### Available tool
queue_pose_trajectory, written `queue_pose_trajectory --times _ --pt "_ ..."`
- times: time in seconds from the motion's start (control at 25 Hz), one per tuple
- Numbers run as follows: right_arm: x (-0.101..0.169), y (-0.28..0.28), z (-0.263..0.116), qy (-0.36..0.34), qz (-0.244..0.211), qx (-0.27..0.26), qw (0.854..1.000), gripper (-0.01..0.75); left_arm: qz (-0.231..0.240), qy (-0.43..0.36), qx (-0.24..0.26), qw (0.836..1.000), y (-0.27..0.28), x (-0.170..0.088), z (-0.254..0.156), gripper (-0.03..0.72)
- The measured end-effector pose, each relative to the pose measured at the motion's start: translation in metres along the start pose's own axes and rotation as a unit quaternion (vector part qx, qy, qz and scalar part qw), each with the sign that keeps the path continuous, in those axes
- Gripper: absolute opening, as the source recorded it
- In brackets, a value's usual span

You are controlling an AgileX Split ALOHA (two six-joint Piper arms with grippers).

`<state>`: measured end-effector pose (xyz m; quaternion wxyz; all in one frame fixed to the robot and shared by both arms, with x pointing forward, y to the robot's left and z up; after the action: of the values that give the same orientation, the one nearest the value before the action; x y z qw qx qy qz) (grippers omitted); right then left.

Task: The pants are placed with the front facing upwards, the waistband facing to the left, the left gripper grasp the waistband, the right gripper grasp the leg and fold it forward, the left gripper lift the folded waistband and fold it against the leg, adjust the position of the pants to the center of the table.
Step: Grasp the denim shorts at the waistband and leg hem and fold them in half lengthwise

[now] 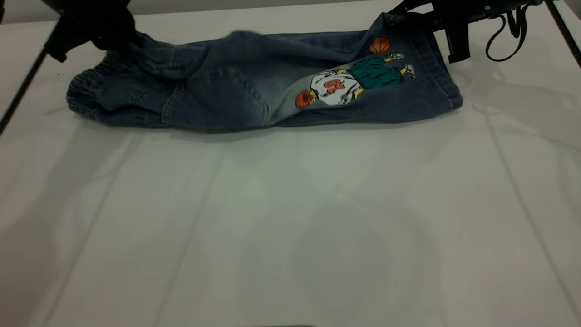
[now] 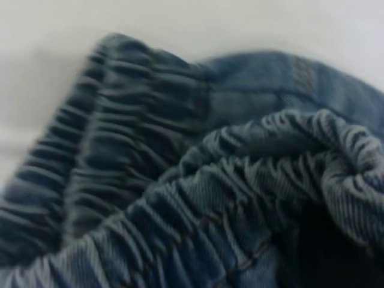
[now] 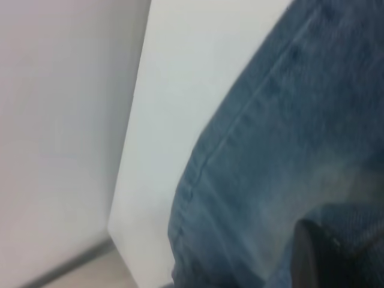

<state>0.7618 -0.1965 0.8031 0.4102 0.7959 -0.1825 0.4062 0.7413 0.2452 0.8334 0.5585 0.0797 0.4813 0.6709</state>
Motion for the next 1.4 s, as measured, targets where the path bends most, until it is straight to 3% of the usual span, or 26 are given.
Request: queue_pose_trajectory --times 0.2,0.56,0.68,0.88,1.0,1.24,1.4 --pt "0.01 -0.008 0.009 -0.009 0.012 -0.007 1.0 0.034 0.008 0.028 -0.014 0.999 -0.006 0.016 0.012 0.052" --pt "-0.006 -0.015 0.021 -0.024 -0.004 -0.028 0.999 0.071 0.009 0.009 -0.024 1.0 -0.017 0.024 0.013 0.073" --pt "-0.003 -0.015 0.021 -0.019 -0.001 -0.028 0.999 0.136 0.008 -0.017 -0.028 0.999 -0.017 0.023 0.015 0.146" --pt "0.013 -0.015 0.013 0.04 0.021 -0.004 0.999 0.314 0.008 -0.054 -0.03 0.998 -0.015 0.022 0.017 0.417" --pt "0.031 -0.014 0.001 0.094 0.049 0.028 0.994 0.405 0.008 -0.093 -0.025 0.995 -0.005 0.017 0.021 0.536" --pt "0.052 -0.009 -0.024 0.158 0.094 0.096 0.978 0.459 0.013 -0.218 0.01 0.976 0.038 0.0 0.034 0.569" --pt "0.046 -0.006 -0.04 0.186 0.09 0.143 0.968 0.459 0.035 -0.253 0.078 0.964 0.053 0.015 0.024 0.546"
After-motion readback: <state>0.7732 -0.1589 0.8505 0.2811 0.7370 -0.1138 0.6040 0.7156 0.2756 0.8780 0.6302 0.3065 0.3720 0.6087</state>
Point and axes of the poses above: a point on each arm's last joint axis where the gripper is mounted, y pointing back along that axis away from the gripper, x along the wrist's bending axis when the last joint is at zero, z = x × y, the point moved 8 cm from there along -y, pointing out along that axis toward the gripper, and after that the axes turned 9 degrees about -y, right-handed, at the moved point
